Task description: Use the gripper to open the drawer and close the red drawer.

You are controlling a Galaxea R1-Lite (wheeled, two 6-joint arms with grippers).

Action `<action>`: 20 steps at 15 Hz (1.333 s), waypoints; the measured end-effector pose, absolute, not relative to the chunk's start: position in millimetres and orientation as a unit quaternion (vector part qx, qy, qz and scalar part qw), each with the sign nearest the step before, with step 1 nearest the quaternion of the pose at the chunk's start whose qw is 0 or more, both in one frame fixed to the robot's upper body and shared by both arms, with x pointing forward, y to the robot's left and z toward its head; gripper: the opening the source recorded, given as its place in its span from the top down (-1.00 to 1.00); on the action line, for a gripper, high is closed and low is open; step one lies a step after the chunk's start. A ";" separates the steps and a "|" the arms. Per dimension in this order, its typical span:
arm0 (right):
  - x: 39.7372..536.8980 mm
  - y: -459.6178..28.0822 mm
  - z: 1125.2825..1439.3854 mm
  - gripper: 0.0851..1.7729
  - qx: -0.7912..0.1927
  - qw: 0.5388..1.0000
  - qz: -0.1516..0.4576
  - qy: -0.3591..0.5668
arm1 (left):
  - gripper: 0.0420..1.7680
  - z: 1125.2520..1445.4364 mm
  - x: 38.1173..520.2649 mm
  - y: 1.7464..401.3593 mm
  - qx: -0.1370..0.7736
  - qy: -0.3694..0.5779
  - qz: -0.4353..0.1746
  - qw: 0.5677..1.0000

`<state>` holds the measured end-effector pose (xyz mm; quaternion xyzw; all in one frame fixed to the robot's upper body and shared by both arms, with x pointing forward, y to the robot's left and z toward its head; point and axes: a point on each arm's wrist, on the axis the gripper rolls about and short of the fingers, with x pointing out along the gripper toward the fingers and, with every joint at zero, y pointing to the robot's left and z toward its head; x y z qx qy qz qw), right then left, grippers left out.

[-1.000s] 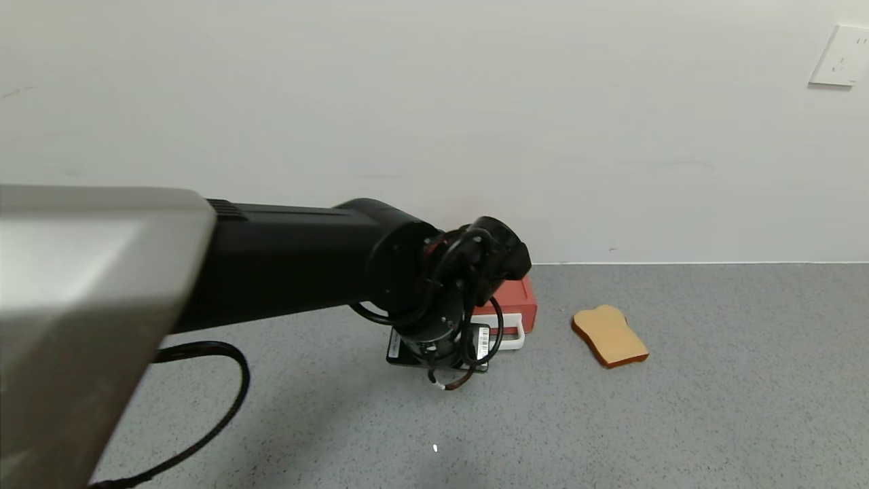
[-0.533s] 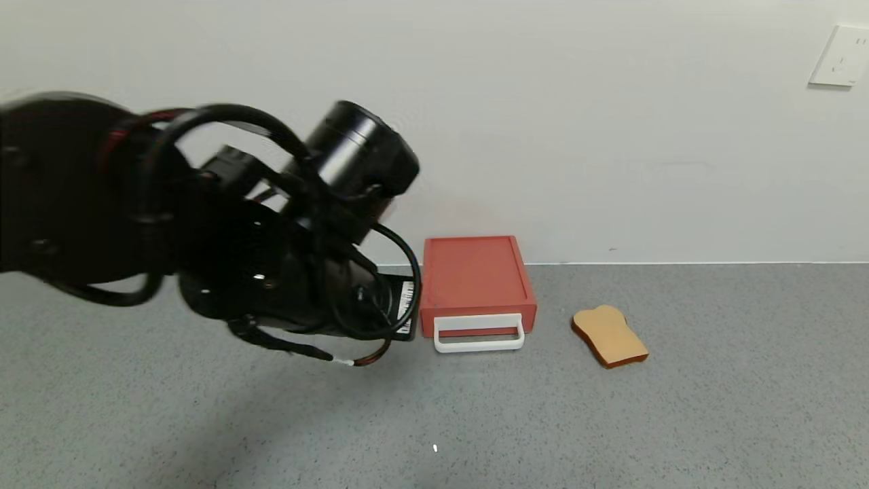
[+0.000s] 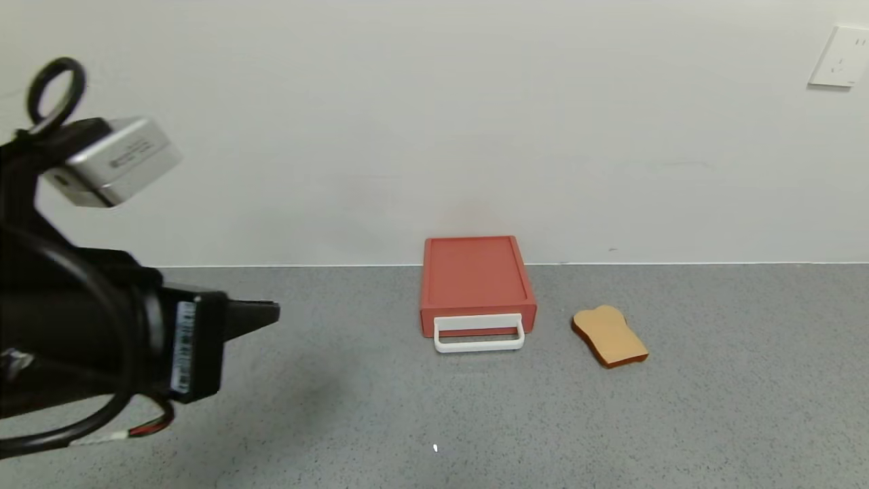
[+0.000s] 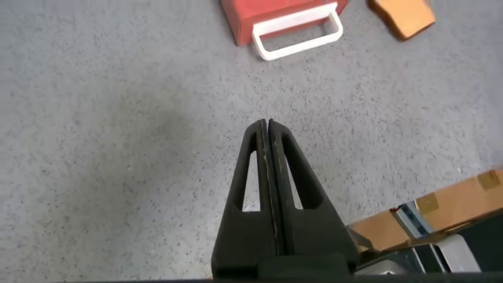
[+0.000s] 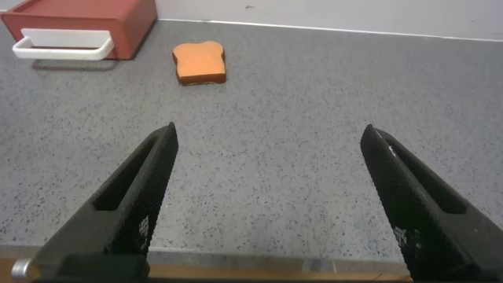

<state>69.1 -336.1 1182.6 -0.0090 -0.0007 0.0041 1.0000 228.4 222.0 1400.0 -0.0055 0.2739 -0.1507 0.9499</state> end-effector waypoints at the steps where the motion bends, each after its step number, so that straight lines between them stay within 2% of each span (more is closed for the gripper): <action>1: 69.1 -336.1 1182.6 -0.93 -0.009 1.000 0.004 -0.001 | 0.92 1400.5 216.2 233.9 -0.008 0.260 -0.157 0.953; 7: 69.2 -336.1 1182.6 -0.93 -0.009 1.000 0.004 0.000 | 0.92 1394.6 150.1 295.6 -0.022 0.182 -0.198 0.963; 12: 69.1 -336.1 1182.6 -0.93 -0.009 1.000 0.004 -0.001 | 0.92 1376.2 107.9 329.0 -0.014 0.130 -0.159 0.979; 16: 69.1 -336.1 1182.6 -0.93 -0.009 1.000 0.004 -0.001 | 0.21 1371.7 93.2 337.2 -0.024 0.106 -0.141 0.984; 20: 69.1 -336.1 1182.7 -0.93 -0.009 1.000 0.004 -0.001 | -0.25 1370.4 87.8 339.9 -0.024 0.103 -0.137 0.985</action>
